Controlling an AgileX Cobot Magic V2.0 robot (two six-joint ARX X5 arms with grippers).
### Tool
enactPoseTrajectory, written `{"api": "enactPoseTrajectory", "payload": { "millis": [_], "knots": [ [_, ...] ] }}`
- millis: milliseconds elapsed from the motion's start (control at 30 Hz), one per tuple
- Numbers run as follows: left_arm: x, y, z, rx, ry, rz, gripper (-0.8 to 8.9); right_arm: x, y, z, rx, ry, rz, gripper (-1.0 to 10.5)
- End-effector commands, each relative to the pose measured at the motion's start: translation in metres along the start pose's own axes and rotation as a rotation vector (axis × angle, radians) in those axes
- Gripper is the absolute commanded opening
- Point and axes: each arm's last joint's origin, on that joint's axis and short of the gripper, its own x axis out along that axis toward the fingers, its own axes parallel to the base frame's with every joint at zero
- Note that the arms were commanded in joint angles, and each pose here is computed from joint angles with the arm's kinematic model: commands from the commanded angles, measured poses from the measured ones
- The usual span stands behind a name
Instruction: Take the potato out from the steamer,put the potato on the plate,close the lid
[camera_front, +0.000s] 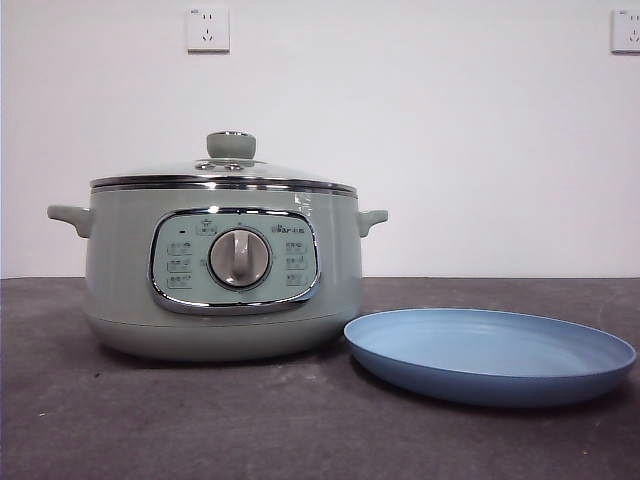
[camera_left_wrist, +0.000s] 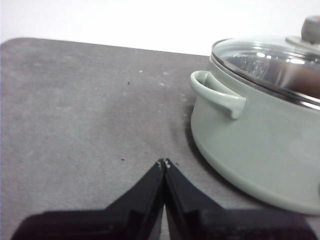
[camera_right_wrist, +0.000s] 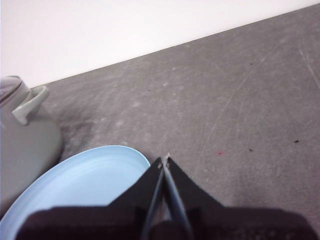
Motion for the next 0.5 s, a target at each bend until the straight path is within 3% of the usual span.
{"api": "enactPoseTrajectory", "payload": {
  "millis": [33,200,500],
  "knots": [
    [0.001,0.000,-0.004,-0.115,0.024,-0.027,-0.04,0.001,-0.001,-0.003,0.041,0.014,-0.004,0.0],
    [-0.001,-0.002,0.001,-0.143,0.032,-0.072,-0.08,-0.002,0.002,0.004,0.154,0.003,0.027,-0.1],
    [-0.020,-0.013,0.048,-0.158,-0.014,-0.144,-0.08,-0.017,0.017,0.047,0.153,-0.006,0.120,-0.1]
  ]
}}
